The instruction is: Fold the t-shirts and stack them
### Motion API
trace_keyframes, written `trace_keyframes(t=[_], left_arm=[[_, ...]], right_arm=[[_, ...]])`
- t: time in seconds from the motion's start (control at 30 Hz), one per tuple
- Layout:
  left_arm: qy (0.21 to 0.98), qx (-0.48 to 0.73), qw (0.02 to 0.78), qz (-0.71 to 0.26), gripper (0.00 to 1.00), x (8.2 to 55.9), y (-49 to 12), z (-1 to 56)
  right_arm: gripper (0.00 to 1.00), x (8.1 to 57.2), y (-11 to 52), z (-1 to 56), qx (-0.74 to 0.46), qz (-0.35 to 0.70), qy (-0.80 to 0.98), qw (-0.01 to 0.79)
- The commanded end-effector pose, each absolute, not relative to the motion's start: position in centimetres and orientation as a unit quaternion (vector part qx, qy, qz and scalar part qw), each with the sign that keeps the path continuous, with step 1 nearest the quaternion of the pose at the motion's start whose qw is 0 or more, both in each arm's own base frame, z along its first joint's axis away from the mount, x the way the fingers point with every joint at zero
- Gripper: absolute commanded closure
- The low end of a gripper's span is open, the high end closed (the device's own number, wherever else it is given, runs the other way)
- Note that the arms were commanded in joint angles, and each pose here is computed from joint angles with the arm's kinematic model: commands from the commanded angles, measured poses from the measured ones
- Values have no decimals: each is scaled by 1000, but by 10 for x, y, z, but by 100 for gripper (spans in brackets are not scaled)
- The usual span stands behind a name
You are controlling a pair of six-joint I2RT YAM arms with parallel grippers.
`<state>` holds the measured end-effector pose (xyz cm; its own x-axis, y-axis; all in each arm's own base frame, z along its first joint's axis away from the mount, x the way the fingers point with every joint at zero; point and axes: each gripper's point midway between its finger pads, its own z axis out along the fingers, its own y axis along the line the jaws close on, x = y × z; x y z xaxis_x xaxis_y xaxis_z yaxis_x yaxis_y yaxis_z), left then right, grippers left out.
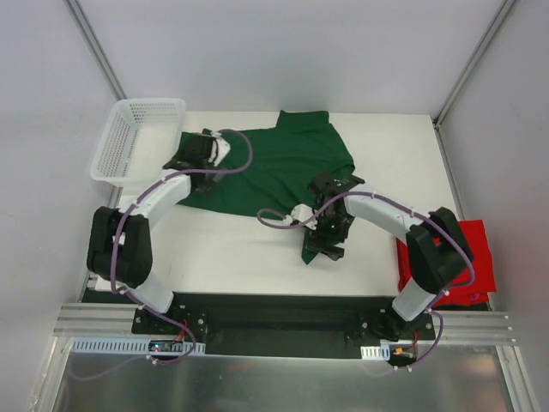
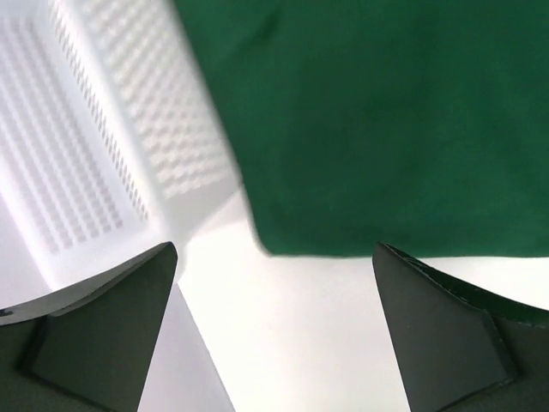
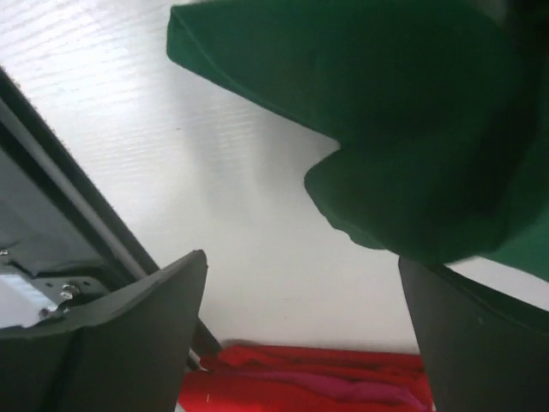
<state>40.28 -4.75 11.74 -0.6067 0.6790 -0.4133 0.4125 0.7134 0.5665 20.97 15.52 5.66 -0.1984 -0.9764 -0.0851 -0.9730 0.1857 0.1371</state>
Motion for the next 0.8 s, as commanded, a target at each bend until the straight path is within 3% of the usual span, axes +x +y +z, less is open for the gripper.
trace_keyframes(t=[0.0, 0.2, 0.4, 0.47, 0.77], left_arm=[[892, 194, 361, 188, 1, 396, 18, 156], [907, 124, 353, 193, 1, 373, 90, 154], [915, 47, 345, 206, 1, 342, 157, 155], [915, 25, 343, 210, 1, 331, 177, 156], [917, 8, 339, 210, 1, 309, 189, 151]], right_arm=[[4, 262, 170, 91, 611, 16, -772, -172], [4, 279, 195, 119, 597, 49, -743, -297], [4, 238, 221, 108, 655, 6, -708, -264], [4, 236, 230, 111, 659, 17, -692, -296], [4, 217, 230, 92, 668, 40, -675, -310]])
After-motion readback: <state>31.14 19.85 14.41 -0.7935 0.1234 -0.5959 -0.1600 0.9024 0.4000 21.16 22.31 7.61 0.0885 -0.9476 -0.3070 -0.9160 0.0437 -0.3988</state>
